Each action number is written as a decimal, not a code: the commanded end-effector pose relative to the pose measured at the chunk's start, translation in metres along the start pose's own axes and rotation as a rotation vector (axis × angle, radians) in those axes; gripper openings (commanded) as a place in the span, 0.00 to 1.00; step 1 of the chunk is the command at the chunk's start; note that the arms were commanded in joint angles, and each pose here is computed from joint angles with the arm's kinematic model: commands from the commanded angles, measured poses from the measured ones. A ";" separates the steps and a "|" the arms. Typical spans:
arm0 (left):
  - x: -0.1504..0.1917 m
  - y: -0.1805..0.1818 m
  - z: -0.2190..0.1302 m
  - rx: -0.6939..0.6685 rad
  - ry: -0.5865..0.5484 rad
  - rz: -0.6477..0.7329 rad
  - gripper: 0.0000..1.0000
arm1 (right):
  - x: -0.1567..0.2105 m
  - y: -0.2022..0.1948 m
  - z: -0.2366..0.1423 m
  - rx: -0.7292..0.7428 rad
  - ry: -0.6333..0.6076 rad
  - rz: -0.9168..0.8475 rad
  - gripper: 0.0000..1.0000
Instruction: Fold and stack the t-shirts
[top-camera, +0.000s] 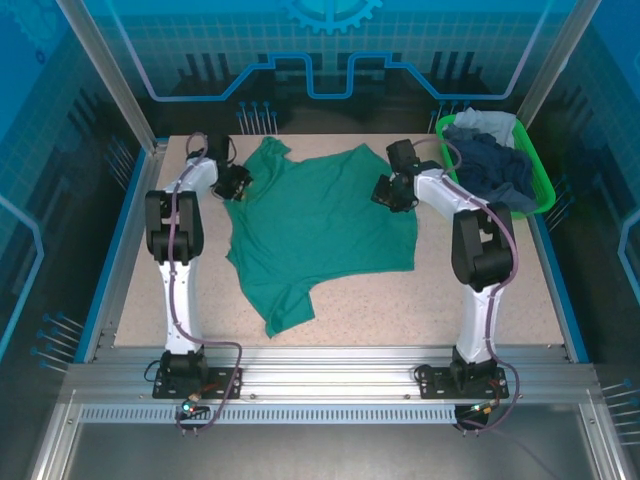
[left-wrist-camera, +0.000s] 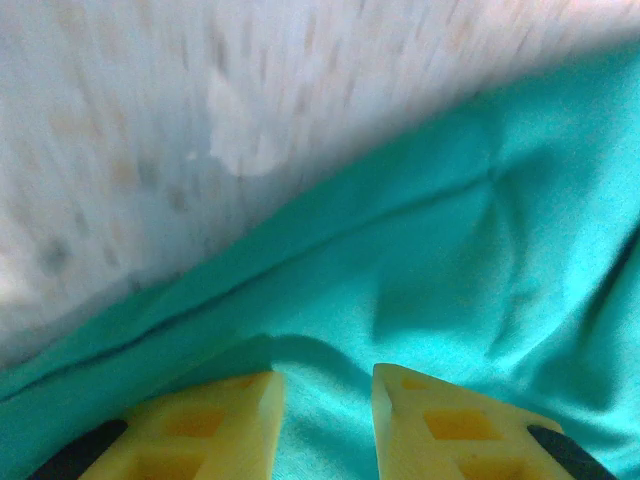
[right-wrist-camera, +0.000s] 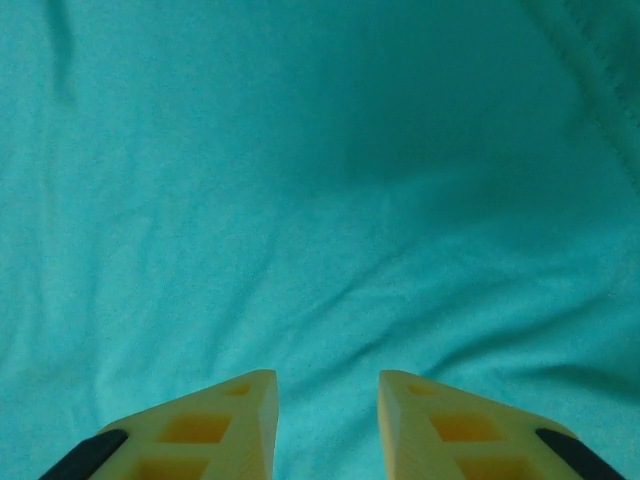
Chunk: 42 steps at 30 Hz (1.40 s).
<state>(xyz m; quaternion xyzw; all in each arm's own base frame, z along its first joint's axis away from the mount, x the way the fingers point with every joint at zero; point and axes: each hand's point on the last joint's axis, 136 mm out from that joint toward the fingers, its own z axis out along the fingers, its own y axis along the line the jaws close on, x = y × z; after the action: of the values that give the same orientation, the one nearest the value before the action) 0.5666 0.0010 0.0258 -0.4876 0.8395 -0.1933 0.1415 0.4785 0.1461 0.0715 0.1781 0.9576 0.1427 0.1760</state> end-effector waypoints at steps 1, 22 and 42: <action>-0.022 0.067 0.016 -0.202 0.019 -0.093 0.31 | 0.008 -0.009 0.006 0.066 0.070 -0.018 0.33; -0.005 -0.010 -0.025 -0.031 0.026 0.038 0.39 | 0.007 0.005 0.069 0.119 0.181 -0.006 0.33; 0.069 -0.098 0.006 0.277 0.201 0.203 0.45 | 0.048 -0.090 -0.007 0.262 0.177 0.162 0.32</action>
<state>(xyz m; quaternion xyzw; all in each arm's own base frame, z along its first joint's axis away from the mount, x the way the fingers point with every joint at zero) 0.6040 -0.1217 0.0323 -0.3553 0.8686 -0.3282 0.1080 0.3846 0.0719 0.0198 0.2942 0.9557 0.0049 0.0038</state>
